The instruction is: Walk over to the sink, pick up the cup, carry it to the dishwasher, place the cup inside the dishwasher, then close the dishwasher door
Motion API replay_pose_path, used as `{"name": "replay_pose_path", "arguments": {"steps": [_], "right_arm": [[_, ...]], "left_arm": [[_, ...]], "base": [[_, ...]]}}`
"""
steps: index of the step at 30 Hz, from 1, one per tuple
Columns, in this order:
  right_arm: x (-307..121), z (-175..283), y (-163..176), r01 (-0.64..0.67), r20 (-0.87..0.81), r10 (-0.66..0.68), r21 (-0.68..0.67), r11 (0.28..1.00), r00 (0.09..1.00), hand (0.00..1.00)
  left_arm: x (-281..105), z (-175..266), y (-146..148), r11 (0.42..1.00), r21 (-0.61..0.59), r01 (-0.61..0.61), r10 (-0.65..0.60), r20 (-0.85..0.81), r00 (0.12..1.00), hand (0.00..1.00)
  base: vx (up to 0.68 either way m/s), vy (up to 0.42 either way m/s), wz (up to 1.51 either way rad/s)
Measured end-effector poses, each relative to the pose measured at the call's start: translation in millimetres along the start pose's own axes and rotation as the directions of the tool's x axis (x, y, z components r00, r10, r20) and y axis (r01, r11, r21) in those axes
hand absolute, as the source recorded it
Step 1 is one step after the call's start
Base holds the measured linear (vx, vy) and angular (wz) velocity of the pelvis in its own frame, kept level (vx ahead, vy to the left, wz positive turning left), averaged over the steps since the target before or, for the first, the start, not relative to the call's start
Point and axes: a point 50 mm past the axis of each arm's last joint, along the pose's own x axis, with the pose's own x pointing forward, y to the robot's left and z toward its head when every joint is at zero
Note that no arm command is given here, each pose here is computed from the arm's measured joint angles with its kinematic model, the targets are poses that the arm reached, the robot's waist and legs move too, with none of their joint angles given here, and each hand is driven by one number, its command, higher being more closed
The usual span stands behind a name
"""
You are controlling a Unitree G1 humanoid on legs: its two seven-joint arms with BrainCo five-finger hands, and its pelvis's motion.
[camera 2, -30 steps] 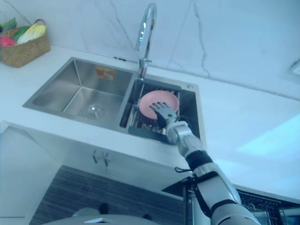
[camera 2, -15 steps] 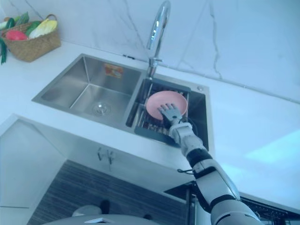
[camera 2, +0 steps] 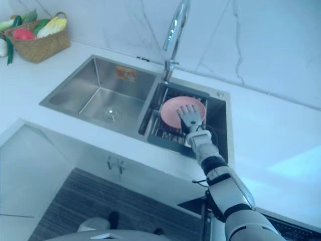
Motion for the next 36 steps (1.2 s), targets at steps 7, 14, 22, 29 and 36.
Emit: {"name": "replay_pose_path", "arguments": {"steps": [7,14,22,29,36], "right_arm": [[0,-1,1,-0.006,-0.015,0.006,0.0,1.0,1.0,0.0],[1,-2,4,-0.038,-0.006,0.039,0.051,0.998,0.999,0.0],[2,-3,4,-0.07,-0.009,0.071,0.079,0.994,0.997,0.0],[11,-8,-4,-0.098,-0.041,0.105,0.138,0.986,0.994,0.0],[15,-9,-8,-0.155,-0.038,0.163,0.163,0.974,0.986,0.0]], "left_arm": [[0,0,-1,1.0,0.03,0.005,-0.006,0.003,1.0,0.0],[0,1,0,0.998,0.055,0.007,-0.007,0.007,1.0,0.0],[0,1,0,0.998,0.058,0.008,-0.008,0.014,1.0,0.0],[2,23,-2,0.995,0.103,0.014,-0.02,0.063,0.998,0.0],[2,28,0,0.994,0.11,0.015,-0.023,0.074,0.997,0.0]], "base": [[0.0,0.0,0.0],[0.0,-0.001,0.07],[0.0,0.0,0.01],[-0.01,-0.002,0.02],[0.02,0.009,0.05]]}}
